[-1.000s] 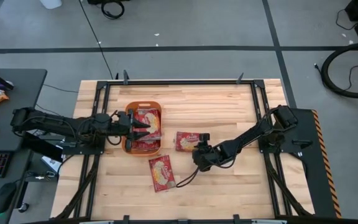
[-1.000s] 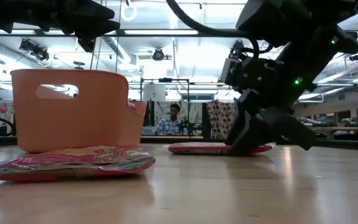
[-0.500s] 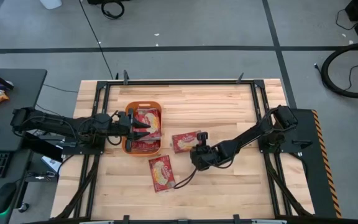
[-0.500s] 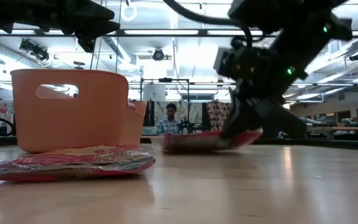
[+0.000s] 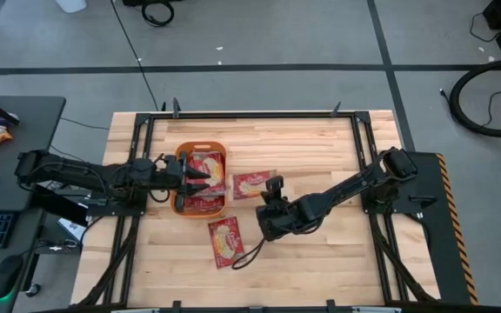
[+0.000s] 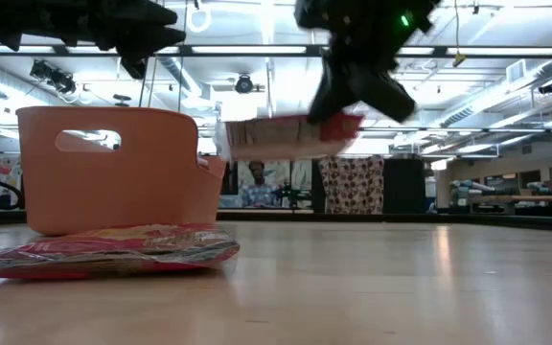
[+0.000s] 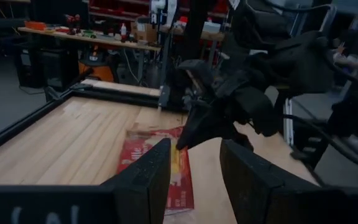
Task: Sort popcorn bags into baskets
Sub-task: Put the red popcorn bag into the orange bin
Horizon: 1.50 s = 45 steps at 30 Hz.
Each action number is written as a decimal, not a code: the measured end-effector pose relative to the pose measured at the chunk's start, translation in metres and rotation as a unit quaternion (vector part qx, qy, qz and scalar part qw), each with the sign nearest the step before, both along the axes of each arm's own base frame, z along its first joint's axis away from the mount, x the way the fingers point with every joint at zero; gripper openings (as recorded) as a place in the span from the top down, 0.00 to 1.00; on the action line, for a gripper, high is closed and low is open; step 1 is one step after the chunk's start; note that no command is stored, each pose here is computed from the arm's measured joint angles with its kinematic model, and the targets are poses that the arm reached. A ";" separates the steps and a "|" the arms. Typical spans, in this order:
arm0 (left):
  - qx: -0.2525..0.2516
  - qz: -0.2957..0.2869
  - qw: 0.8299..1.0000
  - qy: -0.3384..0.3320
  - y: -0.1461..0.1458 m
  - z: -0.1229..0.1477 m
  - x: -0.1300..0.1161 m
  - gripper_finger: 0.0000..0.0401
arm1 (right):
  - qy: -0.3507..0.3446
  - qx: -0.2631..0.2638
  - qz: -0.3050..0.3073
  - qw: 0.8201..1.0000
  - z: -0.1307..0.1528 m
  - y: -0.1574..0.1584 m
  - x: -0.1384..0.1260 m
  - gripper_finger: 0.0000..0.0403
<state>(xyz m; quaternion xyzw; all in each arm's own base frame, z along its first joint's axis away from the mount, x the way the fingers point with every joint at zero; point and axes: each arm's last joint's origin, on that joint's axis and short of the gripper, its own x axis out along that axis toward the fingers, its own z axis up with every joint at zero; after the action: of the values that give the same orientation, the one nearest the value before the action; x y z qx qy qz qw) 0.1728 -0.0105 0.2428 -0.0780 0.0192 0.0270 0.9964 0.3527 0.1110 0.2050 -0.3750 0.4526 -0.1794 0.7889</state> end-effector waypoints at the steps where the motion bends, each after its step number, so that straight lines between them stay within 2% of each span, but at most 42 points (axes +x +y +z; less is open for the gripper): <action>1: -0.004 0.000 1.000 -0.006 0.000 0.001 0.000 0.64 | -0.005 -0.008 0.001 1.000 0.006 0.000 0.003 0.99; 4: -0.007 -0.019 0.999 -0.025 -0.001 0.012 -0.001 0.64 | -0.006 -0.025 0.015 1.000 0.019 -0.002 0.010 0.99; 10: -0.006 -0.112 0.992 -0.062 -0.006 0.035 -0.002 0.64 | -0.003 -0.048 0.078 0.996 0.030 -0.017 0.030 0.99; 14: -0.007 -0.119 0.991 -0.065 -0.007 0.037 -0.002 0.64 | -0.024 -0.069 0.141 0.987 0.035 -0.030 0.045 0.99; 16: -0.007 -0.119 0.990 -0.075 -0.007 0.039 -0.002 0.64 | -0.016 -0.095 0.194 0.976 0.034 -0.037 0.050 0.99; 20: -0.006 -0.118 0.987 -0.110 -0.007 0.046 -0.003 0.64 | -0.004 -0.127 0.311 0.942 0.030 -0.054 0.057 0.99; 24: -0.004 -0.118 0.980 -0.159 -0.006 0.056 -0.006 0.64 | -0.034 -0.135 0.352 0.926 0.031 -0.079 0.064 0.99; 29: -0.003 -0.117 0.976 -0.186 -0.006 0.061 -0.008 0.64 | -0.052 -0.136 0.434 0.889 0.034 -0.111 0.067 0.99; 33: -0.005 -0.108 0.977 -0.184 -0.006 0.061 -0.007 0.64 | -0.094 -0.129 0.450 0.879 0.034 -0.132 0.073 0.99; 36: -0.007 -0.085 0.979 -0.183 -0.004 0.060 -0.007 0.64 | -0.099 -0.134 0.464 0.870 0.019 -0.142 0.085 0.99; 40: -0.009 -0.074 0.981 -0.181 -0.003 0.060 -0.007 0.64 | -0.077 -0.125 0.469 0.871 -0.004 -0.149 0.101 0.99; 45: -0.010 -0.074 0.980 -0.182 -0.004 0.060 -0.007 0.64 | -0.083 -0.110 0.464 0.875 -0.014 -0.169 0.110 0.98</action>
<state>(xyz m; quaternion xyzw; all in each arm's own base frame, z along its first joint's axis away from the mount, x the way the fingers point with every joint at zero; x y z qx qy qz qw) 0.1658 -0.0142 0.3031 -0.0894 -0.1569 -0.0622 0.9816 0.4625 -0.0582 0.1906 -0.6101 0.1361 0.1284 0.7699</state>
